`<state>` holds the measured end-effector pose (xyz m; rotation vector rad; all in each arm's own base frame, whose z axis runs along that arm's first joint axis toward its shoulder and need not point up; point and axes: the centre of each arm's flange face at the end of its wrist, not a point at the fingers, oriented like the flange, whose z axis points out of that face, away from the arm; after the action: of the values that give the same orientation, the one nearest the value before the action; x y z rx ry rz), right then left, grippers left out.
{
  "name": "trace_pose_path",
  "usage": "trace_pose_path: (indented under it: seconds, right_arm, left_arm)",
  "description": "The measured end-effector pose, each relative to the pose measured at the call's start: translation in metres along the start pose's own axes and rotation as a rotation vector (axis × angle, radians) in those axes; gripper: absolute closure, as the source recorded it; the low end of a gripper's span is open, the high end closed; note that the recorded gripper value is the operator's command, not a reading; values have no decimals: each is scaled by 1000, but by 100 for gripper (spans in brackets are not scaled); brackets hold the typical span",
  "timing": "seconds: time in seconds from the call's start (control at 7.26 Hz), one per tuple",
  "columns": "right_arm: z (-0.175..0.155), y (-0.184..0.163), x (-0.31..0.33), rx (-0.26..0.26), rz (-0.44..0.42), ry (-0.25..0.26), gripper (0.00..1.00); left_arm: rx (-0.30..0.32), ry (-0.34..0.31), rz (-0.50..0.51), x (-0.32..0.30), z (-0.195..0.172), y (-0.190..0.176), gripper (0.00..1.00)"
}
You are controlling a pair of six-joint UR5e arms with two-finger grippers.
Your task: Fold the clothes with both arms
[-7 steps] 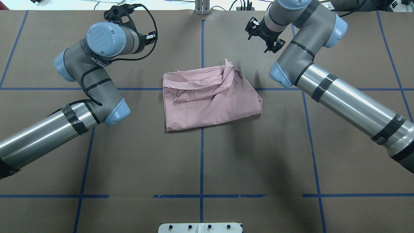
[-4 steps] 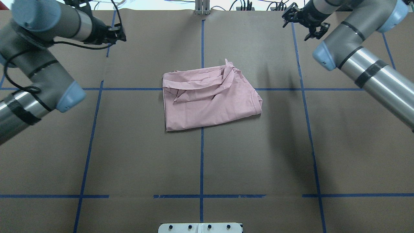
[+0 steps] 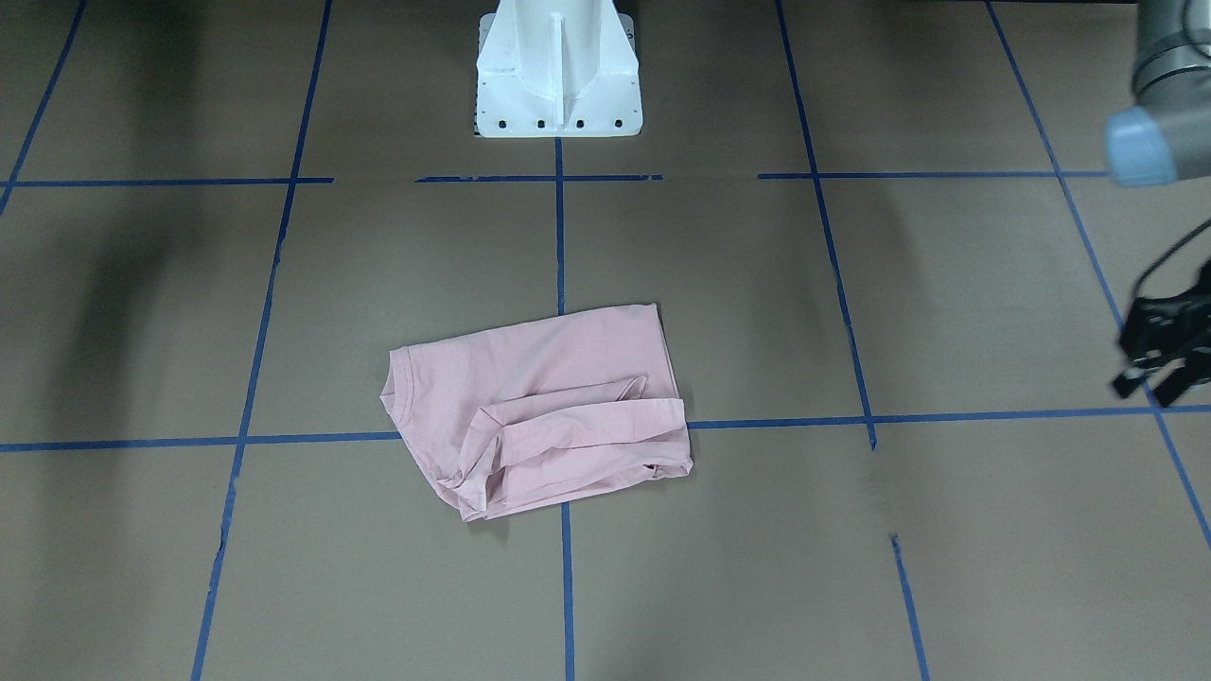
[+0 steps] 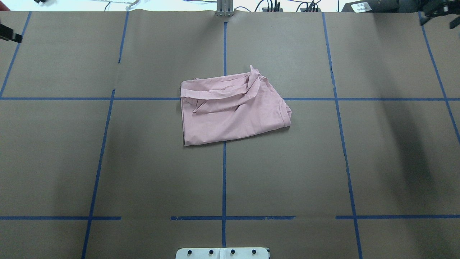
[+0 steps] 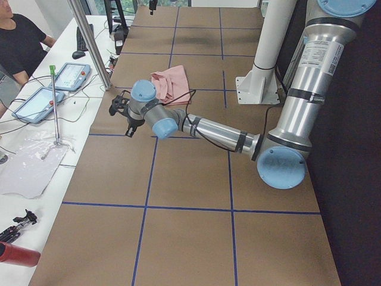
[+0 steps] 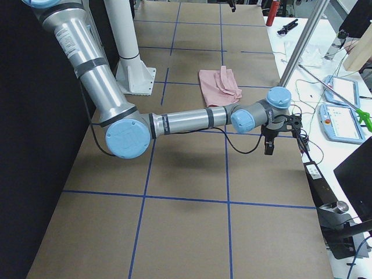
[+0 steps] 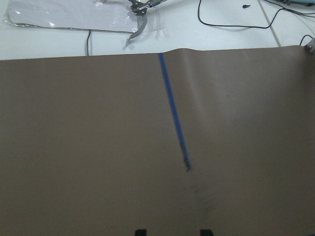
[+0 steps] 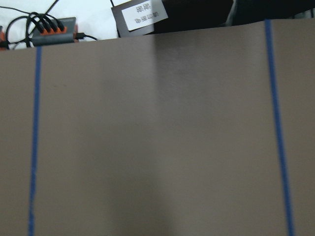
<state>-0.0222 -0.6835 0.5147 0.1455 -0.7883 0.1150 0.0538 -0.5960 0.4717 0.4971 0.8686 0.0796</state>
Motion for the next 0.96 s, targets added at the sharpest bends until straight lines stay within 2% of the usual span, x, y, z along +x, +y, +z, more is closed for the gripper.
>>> trace_pose_path:
  seconds: [0.14,0.28,0.55,0.69,0.96]
  right_arm:
    - [-18,35,47,-36,-72,29,0]
    - [-24,74,78,-75,-110,42,0]
    - [-12,123,107,-133,-108,44,0]
    - [-8,132,112,-146,-103,38,0]
    - [3,138,106,-167,-113,25,0]
  left_arm:
    - [-39,-41,33,-53,-29,18,36]
    - [-111,-68,-6,-97,-52,40,0]
    - [-239,-79,-121,-128,-75,111,0]
    - [-272,-75,-149,-134,-77,138,0]
    - [-294,-71,-159,-139,-75,169,0]
